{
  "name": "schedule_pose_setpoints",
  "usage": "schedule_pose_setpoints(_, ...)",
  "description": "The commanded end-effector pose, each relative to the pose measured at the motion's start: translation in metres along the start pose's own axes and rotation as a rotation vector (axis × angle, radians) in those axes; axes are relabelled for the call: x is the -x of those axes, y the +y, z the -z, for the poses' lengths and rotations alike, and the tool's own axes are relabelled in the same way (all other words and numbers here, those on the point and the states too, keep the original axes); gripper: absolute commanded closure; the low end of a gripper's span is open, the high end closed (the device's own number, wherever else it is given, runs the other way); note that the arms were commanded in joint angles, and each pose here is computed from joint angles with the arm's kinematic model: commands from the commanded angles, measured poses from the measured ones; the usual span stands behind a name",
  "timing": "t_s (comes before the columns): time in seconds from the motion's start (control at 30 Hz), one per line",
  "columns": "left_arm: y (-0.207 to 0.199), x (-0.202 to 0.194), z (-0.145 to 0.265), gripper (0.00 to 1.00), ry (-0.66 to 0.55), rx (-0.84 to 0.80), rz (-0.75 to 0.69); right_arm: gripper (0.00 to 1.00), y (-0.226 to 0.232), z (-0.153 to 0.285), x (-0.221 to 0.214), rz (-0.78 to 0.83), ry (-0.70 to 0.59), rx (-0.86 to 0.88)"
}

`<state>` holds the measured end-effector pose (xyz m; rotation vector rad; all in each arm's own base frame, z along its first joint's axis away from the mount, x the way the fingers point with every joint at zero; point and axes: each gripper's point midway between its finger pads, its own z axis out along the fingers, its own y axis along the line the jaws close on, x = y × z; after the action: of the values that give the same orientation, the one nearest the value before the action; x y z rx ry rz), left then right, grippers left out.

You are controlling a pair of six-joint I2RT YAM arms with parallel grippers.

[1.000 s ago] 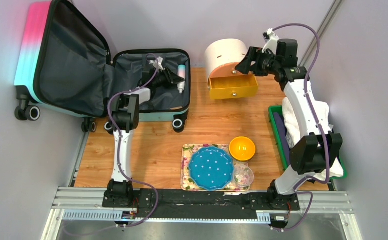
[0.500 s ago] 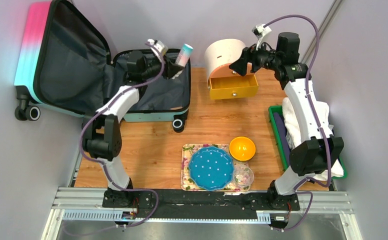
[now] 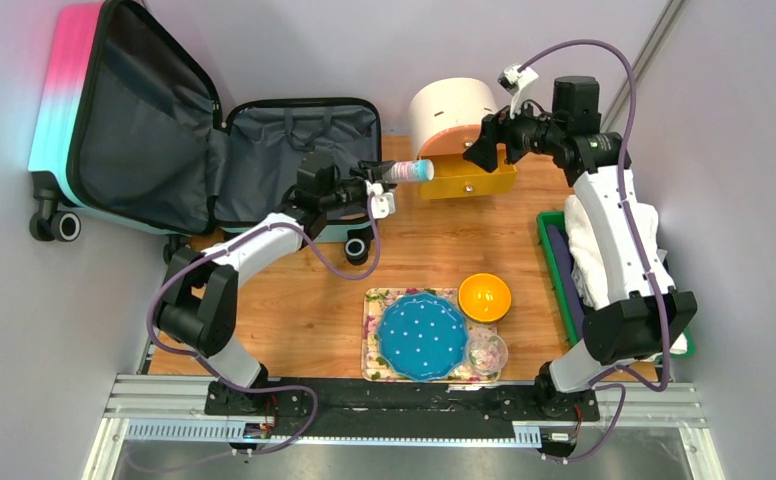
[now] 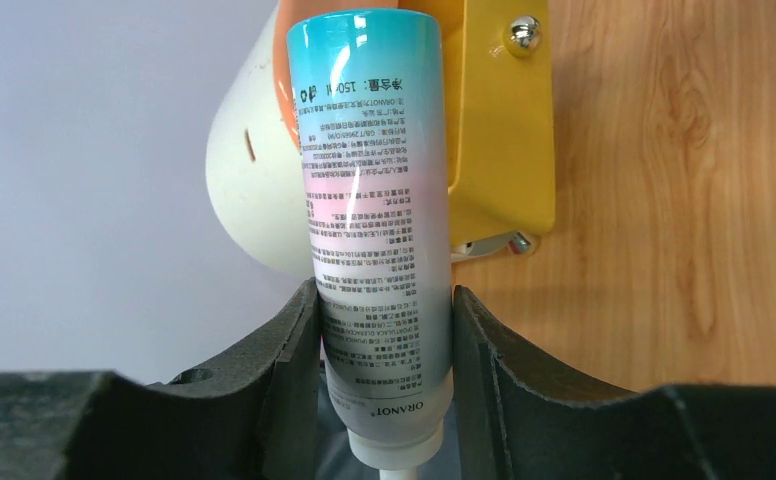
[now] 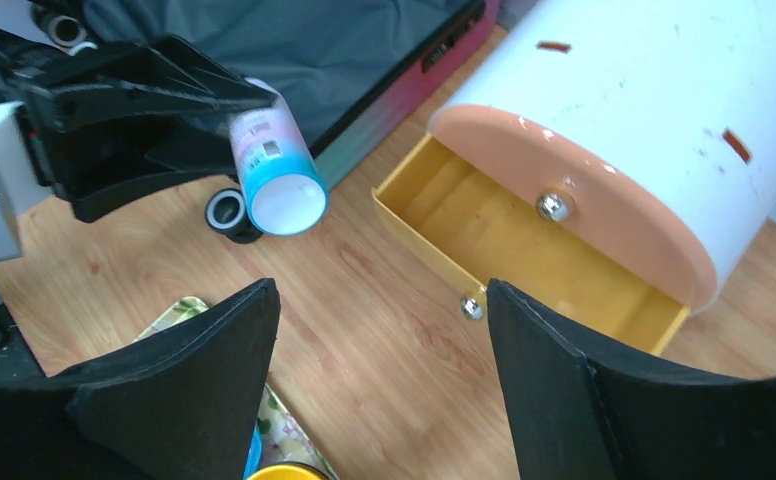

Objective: Open, take out, and arrange the luggage

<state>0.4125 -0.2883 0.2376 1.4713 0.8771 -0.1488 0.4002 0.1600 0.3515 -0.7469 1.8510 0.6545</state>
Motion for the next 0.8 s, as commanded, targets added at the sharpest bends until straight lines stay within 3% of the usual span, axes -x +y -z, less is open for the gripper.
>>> schedule_pose_setpoints(0.0, 0.065, 0.047, -0.008, 1.0, -0.05, 0.088, -0.223, 0.2, -0.016, 0.019, -0.011, -0.027, 0.047, -0.159)
schedule_pose_setpoints(0.17, 0.072, 0.071, -0.029, 0.9, -0.124, 0.003, -0.105, 0.19, -0.062, 0.047, -0.014, -0.18, 0.007, -0.353)
schedule_pose_setpoints(0.3, 0.065, 0.074, -0.059, 0.89, -0.133, -0.024, -0.051, 0.19, -0.089, 0.075, -0.023, -0.244, -0.008, -0.465)
schedule_pose_setpoints(0.47, 0.061, 0.077, -0.096, 0.92, -0.127, -0.005, -0.015, 0.19, -0.087, 0.09, -0.049, -0.266, 0.021, -0.491)
schedule_pose_setpoints(0.77, 0.056, 0.066, -0.158, 0.91, -0.008, 0.023, -0.079, 0.19, -0.081, 0.101, -0.064, -0.303, 0.029, -0.484)
